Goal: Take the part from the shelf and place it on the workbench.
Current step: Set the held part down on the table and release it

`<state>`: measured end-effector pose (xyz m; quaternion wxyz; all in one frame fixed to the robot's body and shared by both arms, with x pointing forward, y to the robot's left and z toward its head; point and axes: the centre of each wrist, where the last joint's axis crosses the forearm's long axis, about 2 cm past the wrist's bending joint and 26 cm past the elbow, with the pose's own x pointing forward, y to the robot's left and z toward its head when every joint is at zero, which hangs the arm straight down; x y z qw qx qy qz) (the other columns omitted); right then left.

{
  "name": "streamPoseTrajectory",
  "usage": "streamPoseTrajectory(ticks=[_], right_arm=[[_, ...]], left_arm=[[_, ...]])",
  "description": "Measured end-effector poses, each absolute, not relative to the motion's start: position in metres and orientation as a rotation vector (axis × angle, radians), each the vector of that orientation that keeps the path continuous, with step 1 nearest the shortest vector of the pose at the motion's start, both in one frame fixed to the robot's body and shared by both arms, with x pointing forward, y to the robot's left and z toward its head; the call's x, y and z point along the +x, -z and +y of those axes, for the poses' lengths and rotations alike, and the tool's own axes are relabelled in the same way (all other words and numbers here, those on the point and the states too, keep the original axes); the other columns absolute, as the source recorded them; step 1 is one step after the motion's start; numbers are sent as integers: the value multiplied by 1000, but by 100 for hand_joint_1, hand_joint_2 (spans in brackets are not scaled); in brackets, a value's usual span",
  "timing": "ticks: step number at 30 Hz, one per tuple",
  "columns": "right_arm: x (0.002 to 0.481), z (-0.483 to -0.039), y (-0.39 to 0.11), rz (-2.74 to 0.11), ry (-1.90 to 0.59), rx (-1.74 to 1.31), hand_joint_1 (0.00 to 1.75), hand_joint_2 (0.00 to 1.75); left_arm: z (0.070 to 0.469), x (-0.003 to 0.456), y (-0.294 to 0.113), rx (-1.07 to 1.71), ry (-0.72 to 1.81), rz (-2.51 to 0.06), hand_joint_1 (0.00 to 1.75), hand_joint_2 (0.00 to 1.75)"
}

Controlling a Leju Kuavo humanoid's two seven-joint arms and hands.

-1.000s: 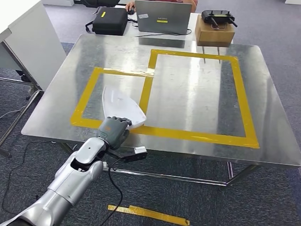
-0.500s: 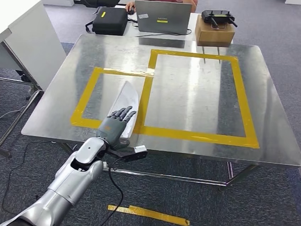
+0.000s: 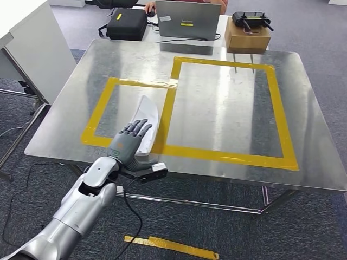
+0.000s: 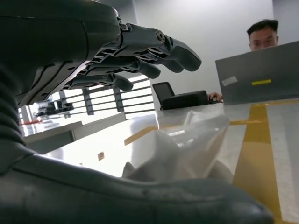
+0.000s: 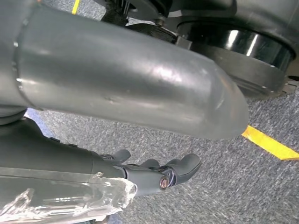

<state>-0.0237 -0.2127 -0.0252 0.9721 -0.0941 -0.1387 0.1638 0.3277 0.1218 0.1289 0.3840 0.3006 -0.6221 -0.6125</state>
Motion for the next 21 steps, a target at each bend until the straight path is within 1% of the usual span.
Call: streamPoseTrajectory(ticks=[4, 10, 21], right_arm=[[-24, -213, 25, -283, -340, -183, 0, 0], [-24, -213, 26, -301, -352, -184, 0, 0], [-27, -213, 25, -336, -389, -205, 0, 0]], left_arm=[[129, 329, -141, 765, 1470, -1620, 0, 0], [142, 331, -152, 795, 1400, -1650, 0, 0], [211, 336, -167, 958, 1236, -1621, 0, 0]])
